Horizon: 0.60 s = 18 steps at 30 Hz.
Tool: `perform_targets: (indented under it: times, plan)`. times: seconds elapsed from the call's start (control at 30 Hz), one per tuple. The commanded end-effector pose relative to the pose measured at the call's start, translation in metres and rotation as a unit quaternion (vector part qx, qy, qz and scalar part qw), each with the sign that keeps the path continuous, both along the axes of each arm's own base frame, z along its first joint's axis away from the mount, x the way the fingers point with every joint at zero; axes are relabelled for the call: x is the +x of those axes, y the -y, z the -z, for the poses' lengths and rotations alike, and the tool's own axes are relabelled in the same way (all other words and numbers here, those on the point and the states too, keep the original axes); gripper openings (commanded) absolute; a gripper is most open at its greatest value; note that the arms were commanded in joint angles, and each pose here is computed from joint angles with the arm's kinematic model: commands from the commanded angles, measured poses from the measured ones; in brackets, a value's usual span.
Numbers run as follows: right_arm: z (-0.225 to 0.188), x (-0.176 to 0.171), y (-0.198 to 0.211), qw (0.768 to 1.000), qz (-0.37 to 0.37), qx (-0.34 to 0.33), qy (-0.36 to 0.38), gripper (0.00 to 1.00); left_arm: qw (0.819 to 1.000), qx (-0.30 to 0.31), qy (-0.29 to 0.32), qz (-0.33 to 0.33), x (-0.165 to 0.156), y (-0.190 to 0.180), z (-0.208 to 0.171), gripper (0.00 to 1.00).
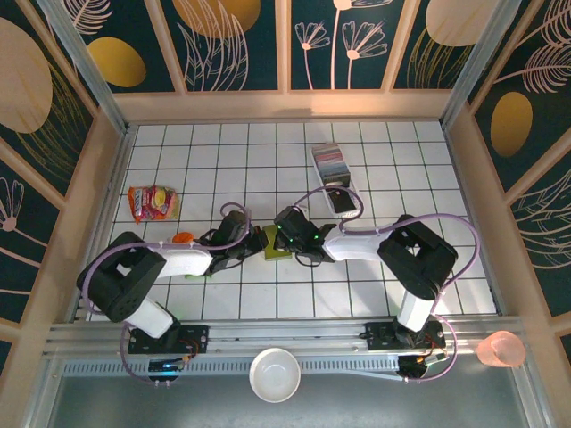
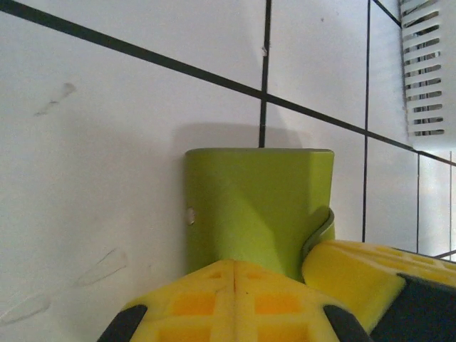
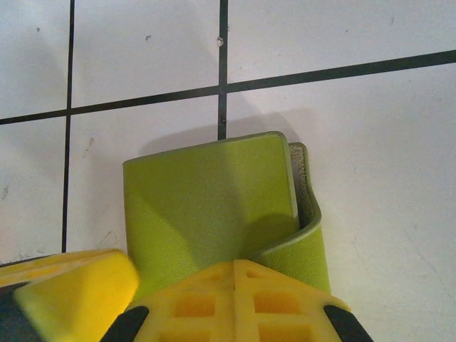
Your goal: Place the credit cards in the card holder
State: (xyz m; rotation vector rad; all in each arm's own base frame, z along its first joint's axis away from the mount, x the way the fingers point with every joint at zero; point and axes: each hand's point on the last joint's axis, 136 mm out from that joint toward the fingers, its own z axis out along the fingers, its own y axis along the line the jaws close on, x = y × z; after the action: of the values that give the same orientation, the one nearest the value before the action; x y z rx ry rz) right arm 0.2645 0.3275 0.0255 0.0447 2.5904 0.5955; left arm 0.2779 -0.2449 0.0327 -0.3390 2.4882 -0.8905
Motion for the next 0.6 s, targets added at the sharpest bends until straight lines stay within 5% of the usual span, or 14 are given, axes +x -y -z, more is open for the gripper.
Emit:
perform_targets:
  times: [0.0,0.33,0.57]
  plan:
    - [0.074,-0.056,0.061,0.983,-0.002,-0.126,-0.133,0.00,0.999,0.031,0.012,-0.017,-0.001,-0.018,-0.011,0.00]
    - [-0.018,-0.015,0.000,0.998,-0.030,0.023,-0.052,0.00,1.000,0.020,0.011,-0.016,-0.011,-0.023,-0.014,0.04]
    - [-0.028,-0.004,0.005,0.998,-0.021,0.027,-0.047,0.00,1.000,0.020,0.004,-0.005,-0.014,-0.021,-0.005,0.14]
